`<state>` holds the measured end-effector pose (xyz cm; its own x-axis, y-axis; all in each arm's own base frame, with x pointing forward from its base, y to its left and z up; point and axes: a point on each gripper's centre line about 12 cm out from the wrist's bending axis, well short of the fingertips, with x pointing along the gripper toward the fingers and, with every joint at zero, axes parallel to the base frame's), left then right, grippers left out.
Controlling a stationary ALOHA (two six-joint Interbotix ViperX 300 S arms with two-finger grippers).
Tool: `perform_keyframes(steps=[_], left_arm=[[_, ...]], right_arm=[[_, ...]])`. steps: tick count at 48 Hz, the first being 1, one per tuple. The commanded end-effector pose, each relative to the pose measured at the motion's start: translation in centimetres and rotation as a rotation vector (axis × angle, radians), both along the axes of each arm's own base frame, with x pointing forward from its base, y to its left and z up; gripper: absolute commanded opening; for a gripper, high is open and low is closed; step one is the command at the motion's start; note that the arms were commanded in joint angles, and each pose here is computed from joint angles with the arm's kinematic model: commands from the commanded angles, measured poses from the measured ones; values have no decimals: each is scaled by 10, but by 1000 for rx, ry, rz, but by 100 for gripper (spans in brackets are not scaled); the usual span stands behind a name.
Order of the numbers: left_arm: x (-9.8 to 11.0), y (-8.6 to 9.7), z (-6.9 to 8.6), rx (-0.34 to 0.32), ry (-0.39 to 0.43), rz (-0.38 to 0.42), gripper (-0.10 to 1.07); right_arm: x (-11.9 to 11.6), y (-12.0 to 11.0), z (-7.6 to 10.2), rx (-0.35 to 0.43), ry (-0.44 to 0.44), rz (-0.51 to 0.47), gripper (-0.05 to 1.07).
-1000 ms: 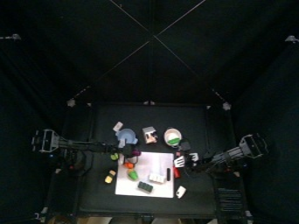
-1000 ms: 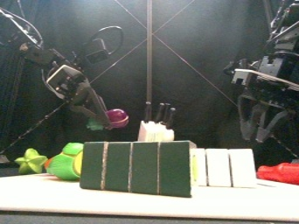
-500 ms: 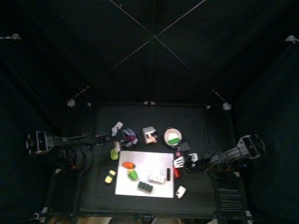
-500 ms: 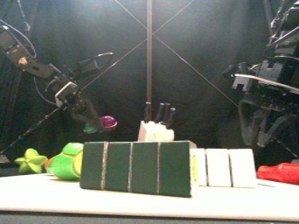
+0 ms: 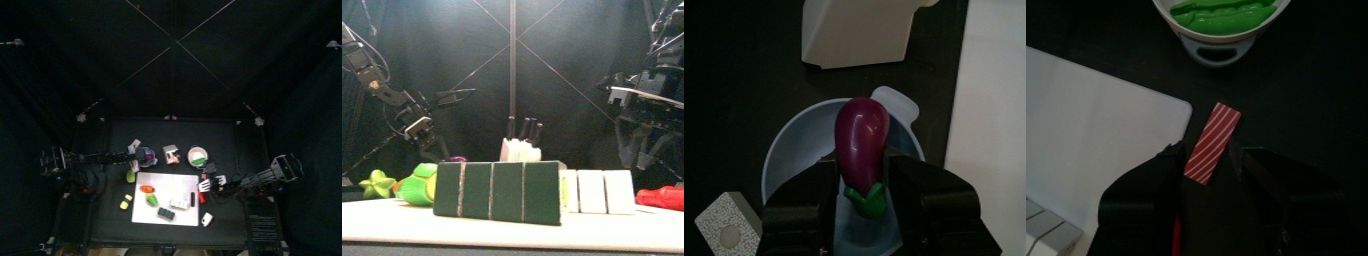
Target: Place eggplant into bowl
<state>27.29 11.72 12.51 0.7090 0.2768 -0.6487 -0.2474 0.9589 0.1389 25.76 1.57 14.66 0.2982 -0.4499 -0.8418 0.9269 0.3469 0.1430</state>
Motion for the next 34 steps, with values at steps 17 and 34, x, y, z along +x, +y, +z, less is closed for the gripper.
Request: perform_keyframes(steps=[17, 34], left_arm=[[5, 4, 7, -2, -33, 20, 83], [6, 3, 11, 2, -47, 16, 85]], right_arm=[[2, -1, 2, -1, -9, -5, 78], [2, -1, 3, 0, -10, -5, 78]])
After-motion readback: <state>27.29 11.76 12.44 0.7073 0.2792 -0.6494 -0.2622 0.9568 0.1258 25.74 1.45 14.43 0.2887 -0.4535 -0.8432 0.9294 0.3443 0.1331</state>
